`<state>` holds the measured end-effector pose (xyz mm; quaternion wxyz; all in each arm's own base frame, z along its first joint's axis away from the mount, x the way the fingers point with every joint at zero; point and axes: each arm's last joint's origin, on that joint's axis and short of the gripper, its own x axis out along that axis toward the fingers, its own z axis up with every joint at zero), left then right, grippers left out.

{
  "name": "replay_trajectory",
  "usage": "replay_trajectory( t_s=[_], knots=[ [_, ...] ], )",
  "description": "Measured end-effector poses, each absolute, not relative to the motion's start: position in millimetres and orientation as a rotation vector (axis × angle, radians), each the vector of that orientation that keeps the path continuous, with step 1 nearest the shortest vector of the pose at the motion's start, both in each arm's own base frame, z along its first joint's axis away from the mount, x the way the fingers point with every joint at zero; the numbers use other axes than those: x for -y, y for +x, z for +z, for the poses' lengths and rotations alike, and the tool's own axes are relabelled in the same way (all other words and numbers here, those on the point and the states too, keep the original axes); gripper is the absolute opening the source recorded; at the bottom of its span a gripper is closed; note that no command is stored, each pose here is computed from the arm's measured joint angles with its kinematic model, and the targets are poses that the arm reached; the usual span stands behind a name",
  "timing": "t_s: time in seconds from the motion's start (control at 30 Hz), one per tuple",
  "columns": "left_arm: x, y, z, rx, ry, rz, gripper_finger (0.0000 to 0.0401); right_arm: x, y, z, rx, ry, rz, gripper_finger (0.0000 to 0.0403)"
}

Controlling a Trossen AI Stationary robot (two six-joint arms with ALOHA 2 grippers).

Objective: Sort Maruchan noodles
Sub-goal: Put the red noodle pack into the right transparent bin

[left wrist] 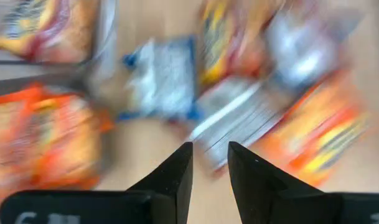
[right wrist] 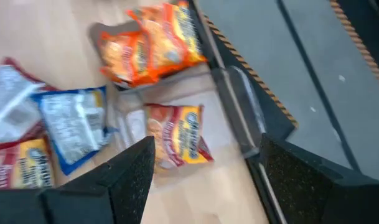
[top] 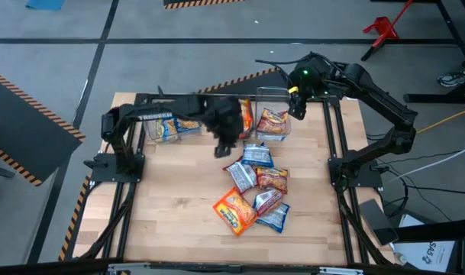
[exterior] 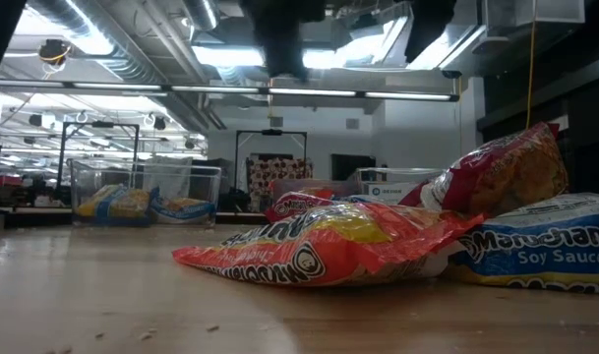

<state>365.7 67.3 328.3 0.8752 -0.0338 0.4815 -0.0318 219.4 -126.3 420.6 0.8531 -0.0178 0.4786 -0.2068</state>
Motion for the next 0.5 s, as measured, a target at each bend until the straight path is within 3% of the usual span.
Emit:
replay_trajectory(
  t_s=[0.13, 0.27, 0.5],
  knots=[
    [-36, 370, 322, -1.033, 0.11, -0.186, 0.0113, 125, 222, 422, -0.974, -0.029, -0.368, 0.0278],
    [-11, 376, 299, -1.035, 0.115, -0.288, 0.0138, 124, 222, 421, -0.974, -0.03, -0.334, 0.0278],
    [2, 372, 245, -1.094, -0.018, -0.255, 0.0187, 124, 222, 421, -0.969, -0.026, -0.311, 0.0278]
  ],
)
